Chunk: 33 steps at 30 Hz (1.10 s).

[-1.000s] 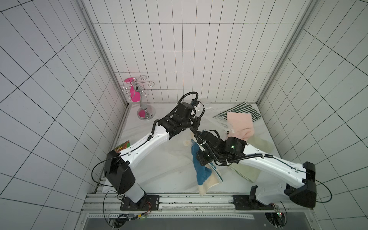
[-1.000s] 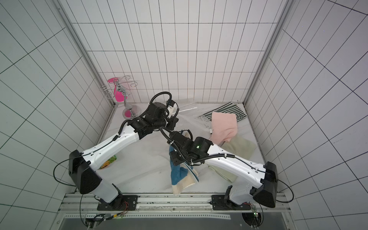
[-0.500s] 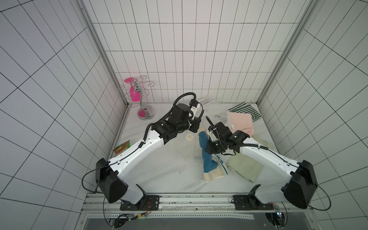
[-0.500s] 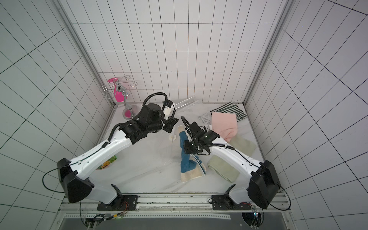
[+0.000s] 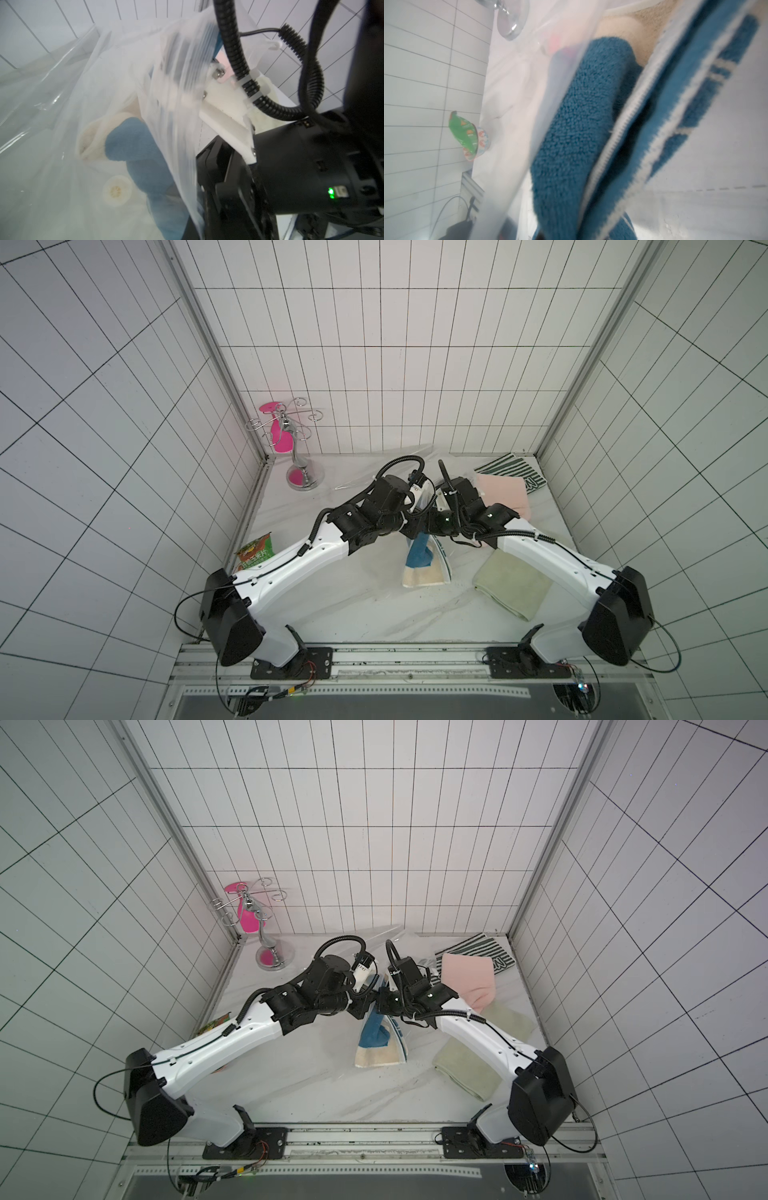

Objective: Place the folded towel into the vacuum bag
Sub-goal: Place the towel in the vacuum bag.

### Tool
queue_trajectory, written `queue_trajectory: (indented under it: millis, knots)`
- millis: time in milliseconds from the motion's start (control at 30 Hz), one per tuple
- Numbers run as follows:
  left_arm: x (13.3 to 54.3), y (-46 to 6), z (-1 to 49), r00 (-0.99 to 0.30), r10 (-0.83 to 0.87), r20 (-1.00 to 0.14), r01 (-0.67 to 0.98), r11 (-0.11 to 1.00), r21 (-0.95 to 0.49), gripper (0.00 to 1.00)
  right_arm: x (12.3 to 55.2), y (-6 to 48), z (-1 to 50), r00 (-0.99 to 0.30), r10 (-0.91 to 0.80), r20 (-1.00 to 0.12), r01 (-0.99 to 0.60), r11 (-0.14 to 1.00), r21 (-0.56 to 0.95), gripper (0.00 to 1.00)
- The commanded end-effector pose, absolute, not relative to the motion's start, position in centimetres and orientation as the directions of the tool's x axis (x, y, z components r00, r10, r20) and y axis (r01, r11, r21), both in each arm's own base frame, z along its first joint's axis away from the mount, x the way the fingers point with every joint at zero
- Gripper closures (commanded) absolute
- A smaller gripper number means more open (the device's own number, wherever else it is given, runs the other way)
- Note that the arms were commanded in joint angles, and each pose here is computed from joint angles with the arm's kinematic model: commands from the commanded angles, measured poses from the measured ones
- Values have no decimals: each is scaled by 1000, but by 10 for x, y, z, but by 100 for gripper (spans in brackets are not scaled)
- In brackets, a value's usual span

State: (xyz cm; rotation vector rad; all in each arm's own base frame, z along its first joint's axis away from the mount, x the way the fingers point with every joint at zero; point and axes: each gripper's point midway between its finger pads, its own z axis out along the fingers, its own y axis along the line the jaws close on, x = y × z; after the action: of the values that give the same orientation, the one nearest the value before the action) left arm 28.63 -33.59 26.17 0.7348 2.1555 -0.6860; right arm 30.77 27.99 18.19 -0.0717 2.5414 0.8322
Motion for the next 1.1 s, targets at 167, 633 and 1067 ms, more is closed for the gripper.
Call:
queue_trajectory:
  millis: [167,633,1067]
  knots:
    - [279,-354,274,-534,244,-810,718,637,-281,100,320,292,147,-834,11,-551,-273,861,429,100]
    - [299,-391,262,-538,169,-826,675,674,-302,100,323,269,138,-790,-11,-613,-295,883,365,92]
    - [297,-387,268,-496,164,-853,702,654,-282,100,341,284,95,-834,-18,-551,-267,887,377,86]
